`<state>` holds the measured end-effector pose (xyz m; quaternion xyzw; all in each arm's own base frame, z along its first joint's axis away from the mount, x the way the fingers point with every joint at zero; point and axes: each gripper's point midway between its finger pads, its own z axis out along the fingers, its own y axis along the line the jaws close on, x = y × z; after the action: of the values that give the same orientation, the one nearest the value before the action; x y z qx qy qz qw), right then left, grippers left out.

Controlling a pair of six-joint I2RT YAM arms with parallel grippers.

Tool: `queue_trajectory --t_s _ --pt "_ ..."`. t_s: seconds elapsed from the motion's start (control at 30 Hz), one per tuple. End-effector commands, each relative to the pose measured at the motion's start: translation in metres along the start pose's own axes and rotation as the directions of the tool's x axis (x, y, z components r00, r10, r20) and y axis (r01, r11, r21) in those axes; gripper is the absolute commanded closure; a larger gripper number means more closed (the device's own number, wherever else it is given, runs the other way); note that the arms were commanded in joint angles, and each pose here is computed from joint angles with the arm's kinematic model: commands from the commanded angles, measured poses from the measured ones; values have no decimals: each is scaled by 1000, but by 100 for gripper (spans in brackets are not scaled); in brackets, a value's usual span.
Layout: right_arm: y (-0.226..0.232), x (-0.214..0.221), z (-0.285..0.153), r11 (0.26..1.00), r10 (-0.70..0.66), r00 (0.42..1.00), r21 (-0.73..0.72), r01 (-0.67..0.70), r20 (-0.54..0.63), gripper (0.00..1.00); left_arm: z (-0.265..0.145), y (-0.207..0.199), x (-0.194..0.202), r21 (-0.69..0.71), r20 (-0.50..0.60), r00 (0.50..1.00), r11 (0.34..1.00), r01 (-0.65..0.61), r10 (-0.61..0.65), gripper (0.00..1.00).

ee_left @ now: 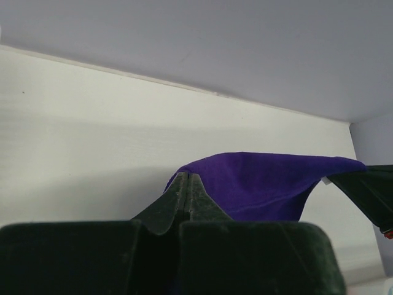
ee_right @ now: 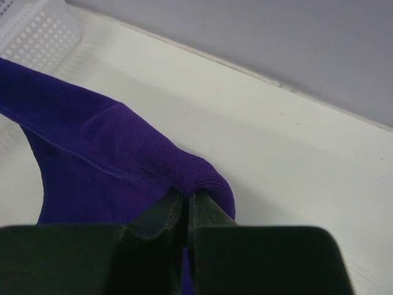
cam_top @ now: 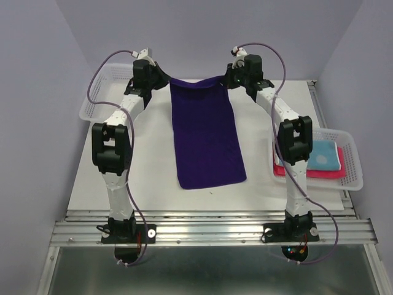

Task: Fold and stack the towels
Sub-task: Flatten out the crumpled towel, then fold the towel

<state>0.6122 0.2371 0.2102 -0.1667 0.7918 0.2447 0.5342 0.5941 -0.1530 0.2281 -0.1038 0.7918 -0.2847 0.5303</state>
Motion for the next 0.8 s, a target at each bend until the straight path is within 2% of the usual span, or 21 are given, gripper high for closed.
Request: queue_trajectory --t_s 0.0,0.2,0.27,0.3,0.33,0.4,0.5,0.53,0.57,0.6,0.63,0.7,0.77 --pt "19 -26 6 988 -89 993 -117 98 80 99 4 -16 -26 65 51 998 997 -32 29 100" --pt "17 -13 -3 993 -61 998 -102 63 23 99 4 -9 -6 61 5 1000 998 -8 8 100" --pt "15 9 -9 997 -12 999 -77 9 -37 99 -3 -7 0 58 -3 1000 998 5 -4 100" --pt "19 4 -18 998 21 999 -65 -23 -37 99 -12 -13 -4 70 8 1000 998 10 -10 100" --pt "21 28 -22 996 48 994 -73 -55 -96 99 -16 -7 11 71 -18 999 997 27 -26 100" --pt "31 31 -38 993 74 990 -86 -84 -122 99 -32 -3 30 68 -50 998 996 52 -48 100" --pt "37 68 -55 986 127 971 -83 -146 -201 99 -48 -2 42 71 -56 995 994 82 -79 100" --pt "46 57 -66 984 124 977 -107 -144 -176 99 -58 0 54 68 -75 993 994 91 -86 100" --pt "48 61 -72 983 126 975 -112 -148 -181 99 -63 1 58 69 -78 992 993 100 -95 100" --pt "54 83 -78 976 148 962 -125 -180 -228 99 -74 1 69 70 -94 990 992 109 -102 100" --pt "59 74 -88 975 142 968 -141 -173 -209 99 -80 0 74 73 -104 989 991 113 -105 100" --pt "65 94 -101 969 168 953 -138 -207 -251 99 -89 -1 84 73 -115 987 990 119 -110 100" --pt "73 90 -115 969 164 957 -144 -202 -238 99 -104 -2 100 67 -138 984 990 122 -112 100"
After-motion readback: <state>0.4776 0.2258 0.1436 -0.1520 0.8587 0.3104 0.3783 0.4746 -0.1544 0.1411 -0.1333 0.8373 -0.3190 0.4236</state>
